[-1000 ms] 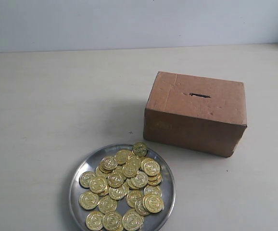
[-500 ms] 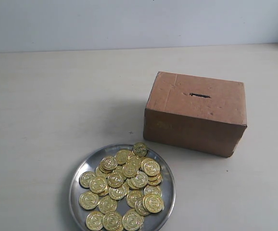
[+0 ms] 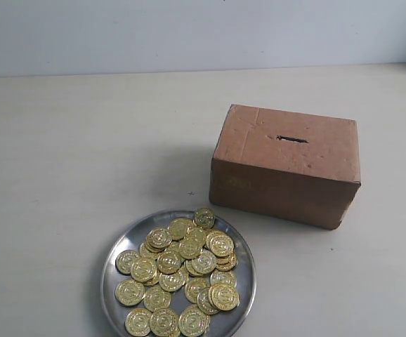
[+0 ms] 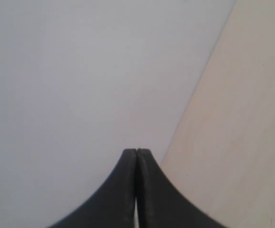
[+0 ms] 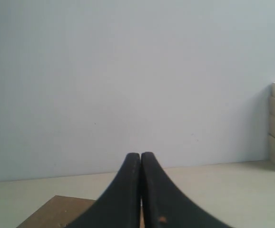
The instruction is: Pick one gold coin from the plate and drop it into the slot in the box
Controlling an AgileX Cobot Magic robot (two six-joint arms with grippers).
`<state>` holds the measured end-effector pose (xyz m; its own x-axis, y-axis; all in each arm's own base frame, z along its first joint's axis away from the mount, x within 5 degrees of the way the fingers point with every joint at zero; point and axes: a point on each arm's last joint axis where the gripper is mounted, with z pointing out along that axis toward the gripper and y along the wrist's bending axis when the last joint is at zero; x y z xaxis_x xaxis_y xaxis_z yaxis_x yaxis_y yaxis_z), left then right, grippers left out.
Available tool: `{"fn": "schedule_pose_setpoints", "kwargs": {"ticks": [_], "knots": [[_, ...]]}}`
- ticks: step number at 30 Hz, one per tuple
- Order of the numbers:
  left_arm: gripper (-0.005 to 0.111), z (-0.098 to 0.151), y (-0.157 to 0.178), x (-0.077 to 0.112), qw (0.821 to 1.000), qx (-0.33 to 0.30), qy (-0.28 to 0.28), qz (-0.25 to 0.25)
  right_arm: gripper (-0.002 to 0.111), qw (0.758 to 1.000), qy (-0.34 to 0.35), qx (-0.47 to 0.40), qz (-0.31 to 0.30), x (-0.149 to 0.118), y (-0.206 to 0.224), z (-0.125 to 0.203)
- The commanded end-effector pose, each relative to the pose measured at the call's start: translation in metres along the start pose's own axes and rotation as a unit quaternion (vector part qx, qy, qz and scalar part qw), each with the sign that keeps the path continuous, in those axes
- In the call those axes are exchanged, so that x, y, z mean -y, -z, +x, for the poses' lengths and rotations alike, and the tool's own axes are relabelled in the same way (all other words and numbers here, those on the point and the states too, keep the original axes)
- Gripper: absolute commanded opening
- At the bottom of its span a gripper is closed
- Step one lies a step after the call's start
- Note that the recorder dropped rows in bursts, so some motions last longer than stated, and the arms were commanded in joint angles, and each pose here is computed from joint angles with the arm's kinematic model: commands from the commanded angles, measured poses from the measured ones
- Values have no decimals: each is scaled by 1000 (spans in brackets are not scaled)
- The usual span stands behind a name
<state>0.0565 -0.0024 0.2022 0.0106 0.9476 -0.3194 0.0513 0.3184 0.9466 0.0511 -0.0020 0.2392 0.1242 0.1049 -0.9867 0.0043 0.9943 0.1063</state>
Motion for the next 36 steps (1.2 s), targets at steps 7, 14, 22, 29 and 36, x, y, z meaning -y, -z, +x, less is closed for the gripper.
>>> {"fn": "schedule_pose_setpoints", "kwargs": {"ticks": [7, 14, 22, 29, 36], "knots": [[0, 0, 0, 2, 1000, -1, 1, 3, 0, 996, -72, -45, 8, 3, -1, 30], [0, 0, 0, 2, 1000, -1, 1, 3, 0, 988, -132, -81, 23, 4, -1, 38], [0, 0, 0, 2, 1000, -1, 1, 3, 0, 946, -313, -89, 16, 0, 0, 39], [0, 1, 0, 3, 1000, -2, 1, 10, 0, 944, -311, -112, 21, -1, 1, 43], [0, -2, 0, 6, 975, 4, 221, 30, 0, 938, -313, -150, 30, -1, 2, 50]]}}
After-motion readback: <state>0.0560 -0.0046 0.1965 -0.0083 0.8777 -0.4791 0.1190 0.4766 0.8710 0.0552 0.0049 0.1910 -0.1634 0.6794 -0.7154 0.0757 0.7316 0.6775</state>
